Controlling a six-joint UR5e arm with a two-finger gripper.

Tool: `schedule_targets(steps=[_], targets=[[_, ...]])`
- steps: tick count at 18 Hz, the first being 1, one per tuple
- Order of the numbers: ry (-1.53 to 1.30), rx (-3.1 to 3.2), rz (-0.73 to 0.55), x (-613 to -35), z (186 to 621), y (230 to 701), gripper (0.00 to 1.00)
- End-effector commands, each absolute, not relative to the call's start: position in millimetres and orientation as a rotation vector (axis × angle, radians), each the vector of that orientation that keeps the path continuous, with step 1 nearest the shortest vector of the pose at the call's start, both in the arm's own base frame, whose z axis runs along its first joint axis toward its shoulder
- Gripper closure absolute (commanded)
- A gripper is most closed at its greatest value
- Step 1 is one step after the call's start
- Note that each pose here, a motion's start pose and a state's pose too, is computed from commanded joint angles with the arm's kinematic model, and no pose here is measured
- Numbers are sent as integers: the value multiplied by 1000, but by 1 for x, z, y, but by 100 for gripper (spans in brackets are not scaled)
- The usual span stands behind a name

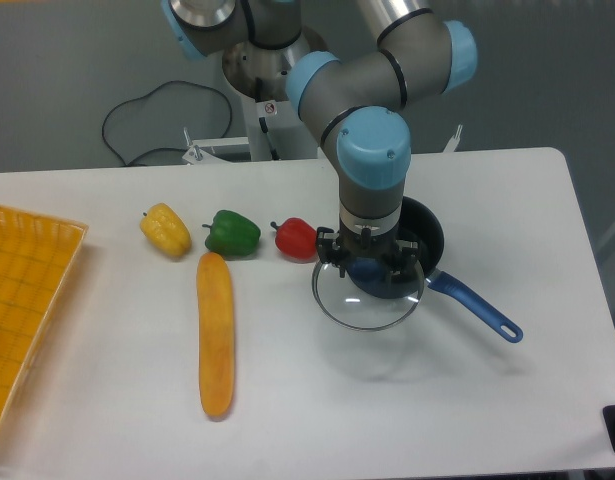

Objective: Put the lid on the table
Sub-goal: 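Lift the clear glass lid off the black pan with the gripper, then carry the held glass lid away from the pan toward the bread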

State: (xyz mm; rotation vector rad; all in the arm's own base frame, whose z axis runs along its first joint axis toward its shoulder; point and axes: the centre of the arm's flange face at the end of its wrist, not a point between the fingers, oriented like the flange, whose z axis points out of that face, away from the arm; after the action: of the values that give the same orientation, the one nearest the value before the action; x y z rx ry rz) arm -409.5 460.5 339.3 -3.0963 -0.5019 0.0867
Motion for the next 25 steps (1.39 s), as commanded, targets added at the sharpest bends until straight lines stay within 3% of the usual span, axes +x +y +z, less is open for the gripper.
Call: schedule_targets(steps=[15,25], targets=[[-799,-2998,94,-415,329,493,37],[-872,-2939,-52,-412,304,513,36]])
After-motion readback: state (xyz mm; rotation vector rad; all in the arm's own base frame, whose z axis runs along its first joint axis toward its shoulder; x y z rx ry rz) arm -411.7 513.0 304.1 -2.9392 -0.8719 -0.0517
